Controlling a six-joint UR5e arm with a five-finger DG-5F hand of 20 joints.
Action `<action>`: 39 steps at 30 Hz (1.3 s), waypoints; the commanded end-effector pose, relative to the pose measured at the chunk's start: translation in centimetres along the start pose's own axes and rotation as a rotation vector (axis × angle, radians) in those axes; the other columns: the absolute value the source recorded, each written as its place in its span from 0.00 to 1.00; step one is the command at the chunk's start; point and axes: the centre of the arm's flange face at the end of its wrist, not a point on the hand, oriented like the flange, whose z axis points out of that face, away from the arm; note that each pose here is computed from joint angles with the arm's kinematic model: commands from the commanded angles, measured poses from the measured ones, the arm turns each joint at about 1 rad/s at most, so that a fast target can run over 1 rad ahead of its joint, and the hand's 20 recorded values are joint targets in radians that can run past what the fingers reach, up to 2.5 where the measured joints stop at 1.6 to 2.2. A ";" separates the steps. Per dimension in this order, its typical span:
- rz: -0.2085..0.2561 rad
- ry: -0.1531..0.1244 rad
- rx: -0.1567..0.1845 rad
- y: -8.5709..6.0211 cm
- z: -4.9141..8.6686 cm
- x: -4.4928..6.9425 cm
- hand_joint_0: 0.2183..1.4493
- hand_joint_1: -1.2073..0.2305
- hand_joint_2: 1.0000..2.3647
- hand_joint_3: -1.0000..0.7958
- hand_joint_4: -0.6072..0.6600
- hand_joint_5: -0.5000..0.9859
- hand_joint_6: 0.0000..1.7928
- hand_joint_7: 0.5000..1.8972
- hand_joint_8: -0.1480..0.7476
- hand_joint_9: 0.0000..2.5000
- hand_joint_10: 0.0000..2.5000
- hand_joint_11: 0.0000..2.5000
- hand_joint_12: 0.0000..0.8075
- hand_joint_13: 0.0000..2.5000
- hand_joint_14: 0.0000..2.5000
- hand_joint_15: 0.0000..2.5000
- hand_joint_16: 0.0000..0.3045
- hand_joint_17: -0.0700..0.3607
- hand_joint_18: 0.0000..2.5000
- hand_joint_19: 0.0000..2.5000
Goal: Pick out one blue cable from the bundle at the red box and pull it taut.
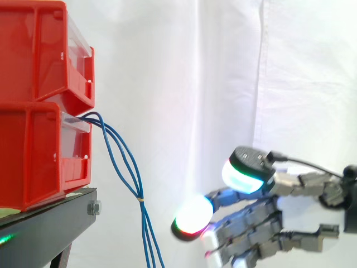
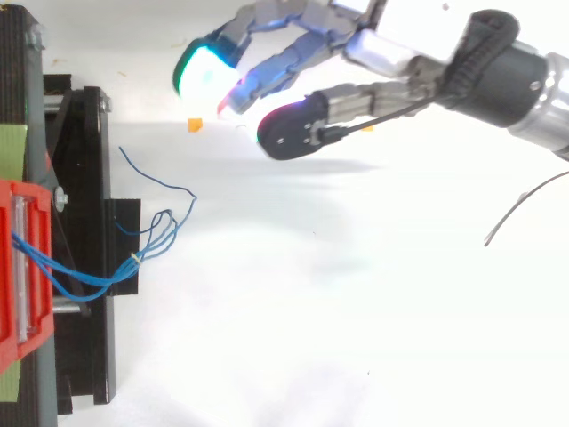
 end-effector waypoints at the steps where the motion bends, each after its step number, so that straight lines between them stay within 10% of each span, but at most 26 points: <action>1: 0.012 0.010 0.009 -2.0 1.5 0.8 0.21 0.41 0.00 0.32 0.61 0.24 0.28 0.24 0.40 0.33 0.00 0.11 0.38 0.28 0.01 0.15 0.14 0.39 0.26 0.26; 20: 0.031 0.065 -0.111 -2.7 3.3 2.9 0.18 0.50 0.00 0.28 0.63 0.24 0.28 0.23 0.42 0.33 0.00 0.10 0.39 0.28 0.01 0.15 0.16 0.41 0.27 0.26; 39: 0.028 0.108 -0.172 -1.5 3.4 5.8 0.11 0.36 0.00 0.28 0.65 0.24 0.28 0.23 0.43 0.34 0.00 0.11 0.42 0.30 0.01 0.15 0.18 0.45 0.30 0.25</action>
